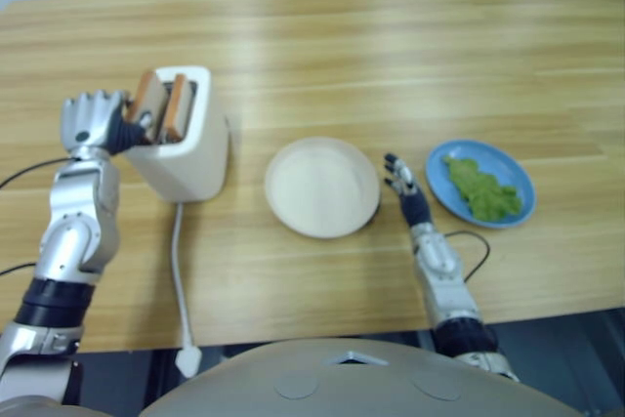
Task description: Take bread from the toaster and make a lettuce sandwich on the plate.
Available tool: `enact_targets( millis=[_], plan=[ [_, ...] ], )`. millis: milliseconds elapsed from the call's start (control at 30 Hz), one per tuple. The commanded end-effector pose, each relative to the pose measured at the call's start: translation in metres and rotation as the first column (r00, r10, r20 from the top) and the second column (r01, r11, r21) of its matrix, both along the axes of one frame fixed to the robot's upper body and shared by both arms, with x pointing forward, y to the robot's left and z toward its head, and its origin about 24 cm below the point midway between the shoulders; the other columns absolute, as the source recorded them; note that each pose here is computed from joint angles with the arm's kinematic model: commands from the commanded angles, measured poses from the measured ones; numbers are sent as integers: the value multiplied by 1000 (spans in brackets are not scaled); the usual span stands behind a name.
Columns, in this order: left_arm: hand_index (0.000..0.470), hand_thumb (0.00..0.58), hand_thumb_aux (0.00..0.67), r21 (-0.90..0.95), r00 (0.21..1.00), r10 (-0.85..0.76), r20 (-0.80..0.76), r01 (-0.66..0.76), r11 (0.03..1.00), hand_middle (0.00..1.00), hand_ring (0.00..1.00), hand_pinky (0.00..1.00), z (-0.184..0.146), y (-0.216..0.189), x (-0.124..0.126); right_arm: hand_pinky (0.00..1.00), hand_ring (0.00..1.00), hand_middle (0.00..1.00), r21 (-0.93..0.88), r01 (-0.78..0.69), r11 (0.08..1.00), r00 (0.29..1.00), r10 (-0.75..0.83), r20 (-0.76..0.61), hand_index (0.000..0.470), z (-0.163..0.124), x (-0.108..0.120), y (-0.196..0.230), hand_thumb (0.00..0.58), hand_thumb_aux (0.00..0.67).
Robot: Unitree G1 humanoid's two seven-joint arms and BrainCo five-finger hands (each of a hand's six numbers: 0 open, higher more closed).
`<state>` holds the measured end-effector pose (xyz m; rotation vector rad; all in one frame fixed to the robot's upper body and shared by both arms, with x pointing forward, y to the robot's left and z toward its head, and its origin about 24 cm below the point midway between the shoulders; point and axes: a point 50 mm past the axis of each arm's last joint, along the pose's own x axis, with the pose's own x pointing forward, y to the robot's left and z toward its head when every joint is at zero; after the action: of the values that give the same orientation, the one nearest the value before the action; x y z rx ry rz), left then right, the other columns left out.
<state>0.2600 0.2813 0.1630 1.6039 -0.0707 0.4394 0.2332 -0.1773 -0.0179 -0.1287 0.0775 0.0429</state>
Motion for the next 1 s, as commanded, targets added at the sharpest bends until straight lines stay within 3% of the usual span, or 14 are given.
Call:
enact_targets(
  millis=[33, 267, 433, 567, 767, 1000],
  plan=[
    [460, 580, 670, -73, 975, 12, 223, 4, 997, 1000, 1000, 1000, 41, 12, -11, 0, 0, 0, 3, 15, 1000, 996, -15, -91, 0, -16, -7, -3, 0, 0],
    [460, 580, 670, -116, 843, -95, 529, 183, 976, 1000, 1000, 1000, 101, 5, -44, 0, 0, 0, -3, 15, 1000, 994, -16, -109, 0, -19, -7, -2, 0, 0],
    [460, 580, 670, -128, 780, -321, 537, 451, 883, 1000, 1000, 1000, 105, -41, -46, 0, 0, 0, -7, 18, 1000, 992, -19, -124, 0, -21, -7, -3, 0, 0],
    [460, 580, 670, -272, 753, -520, 403, 641, 718, 1000, 1000, 1000, 73, -89, -23, 0, 0, 0, -8, 20, 1000, 992, -21, -128, 0, -21, -6, -3, 0, 0],
    [460, 580, 670, -499, 652, -730, 202, 710, 496, 1000, 1000, 1000, 9, -147, -3, 0, 0, 0, -15, 26, 1000, 991, -28, -131, 0, -21, -3, -5, 0, 0],
    [460, 580, 670, -658, 587, -809, -16, 604, 450, 1000, 1000, 1000, -61, -179, 24, 0, 0, 0, -16, 32, 999, 991, -33, -131, 0, -20, -3, -5, 0, 0]
  ],
)
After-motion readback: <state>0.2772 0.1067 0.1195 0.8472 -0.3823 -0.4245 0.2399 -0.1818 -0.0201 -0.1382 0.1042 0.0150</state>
